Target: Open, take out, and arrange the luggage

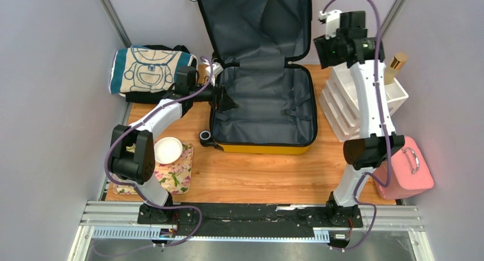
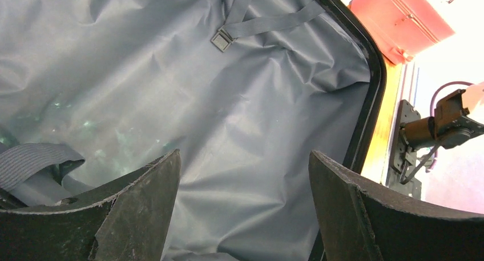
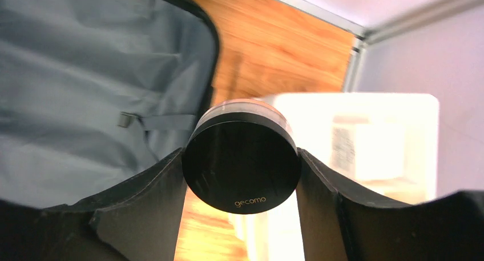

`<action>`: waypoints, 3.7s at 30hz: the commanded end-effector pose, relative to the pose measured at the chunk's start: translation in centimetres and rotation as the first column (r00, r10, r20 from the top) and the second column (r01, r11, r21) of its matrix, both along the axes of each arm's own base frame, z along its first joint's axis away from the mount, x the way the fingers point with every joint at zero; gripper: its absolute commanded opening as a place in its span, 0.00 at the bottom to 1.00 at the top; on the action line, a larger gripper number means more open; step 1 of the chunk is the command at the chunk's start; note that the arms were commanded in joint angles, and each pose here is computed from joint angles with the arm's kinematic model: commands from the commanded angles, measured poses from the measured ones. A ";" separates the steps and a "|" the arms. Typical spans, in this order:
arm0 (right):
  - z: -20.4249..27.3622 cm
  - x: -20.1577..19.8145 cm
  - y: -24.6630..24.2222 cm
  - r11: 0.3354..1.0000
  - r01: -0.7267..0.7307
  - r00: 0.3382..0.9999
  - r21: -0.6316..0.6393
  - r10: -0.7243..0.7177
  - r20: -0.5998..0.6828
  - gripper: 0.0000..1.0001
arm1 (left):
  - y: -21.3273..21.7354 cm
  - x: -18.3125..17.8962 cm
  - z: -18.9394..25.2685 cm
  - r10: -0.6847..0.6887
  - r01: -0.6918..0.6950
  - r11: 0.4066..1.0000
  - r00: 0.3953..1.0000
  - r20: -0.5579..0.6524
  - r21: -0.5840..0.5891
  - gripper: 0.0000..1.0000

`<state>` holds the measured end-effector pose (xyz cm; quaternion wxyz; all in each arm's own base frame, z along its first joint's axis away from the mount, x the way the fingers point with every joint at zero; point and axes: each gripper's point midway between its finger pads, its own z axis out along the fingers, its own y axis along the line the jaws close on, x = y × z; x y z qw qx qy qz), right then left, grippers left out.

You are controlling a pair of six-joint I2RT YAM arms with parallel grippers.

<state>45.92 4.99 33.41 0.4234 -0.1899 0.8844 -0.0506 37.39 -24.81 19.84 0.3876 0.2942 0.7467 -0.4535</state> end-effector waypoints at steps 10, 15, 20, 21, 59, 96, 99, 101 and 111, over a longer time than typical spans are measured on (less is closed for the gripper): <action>1.5 0.6 -9.9 0.981 0.186 0.982 -0.062 -0.182 0.056 0.47 | -1.0 1.0 2.7 -0.050 0.054 0.996 0.997 0.062 -0.066 0.90; -1.0 1.7 -10.7 0.976 0.207 0.978 -0.062 -0.207 0.003 0.47 | -0.7 0.8 2.8 -0.042 0.046 0.998 0.997 0.070 -0.049 0.90; -3.1 2.4 -11.3 0.974 0.223 0.973 -0.041 -0.225 -0.042 0.47 | -0.5 0.7 2.7 -0.029 0.032 0.999 0.997 0.073 -0.039 0.90; -3.4 2.4 -11.8 0.972 0.231 0.971 -0.035 -0.233 -0.052 0.47 | -0.5 0.8 2.7 -0.023 0.026 0.999 0.997 0.076 -0.038 0.90; -5.0 3.5 -11.7 0.982 0.191 0.980 -0.006 -0.191 -0.063 0.52 | -1.0 2.2 2.5 -0.001 0.004 0.999 0.997 0.071 -0.039 0.91; -5.9 3.4 -15.2 0.963 0.266 0.961 0.036 -0.262 -0.094 0.78 | -1.2 2.0 2.5 -0.008 0.010 1.000 0.998 0.056 -0.028 0.91; -5.4 3.4 -14.9 0.964 0.261 0.963 0.054 -0.256 -0.085 0.82 | -1.2 2.1 2.6 -0.008 0.010 1.000 0.998 0.057 -0.028 0.91; -5.0 3.4 -14.5 0.965 0.254 0.966 0.070 -0.249 -0.076 0.83 | -1.2 2.1 2.6 -0.007 0.008 1.000 0.998 0.058 -0.027 0.91; 0.5 4.2 -10.2 0.972 0.131 0.986 0.193 -0.148 0.076 0.84 | -0.5 3.3 2.0 0.044 -0.043 0.996 0.999 -0.016 0.072 0.91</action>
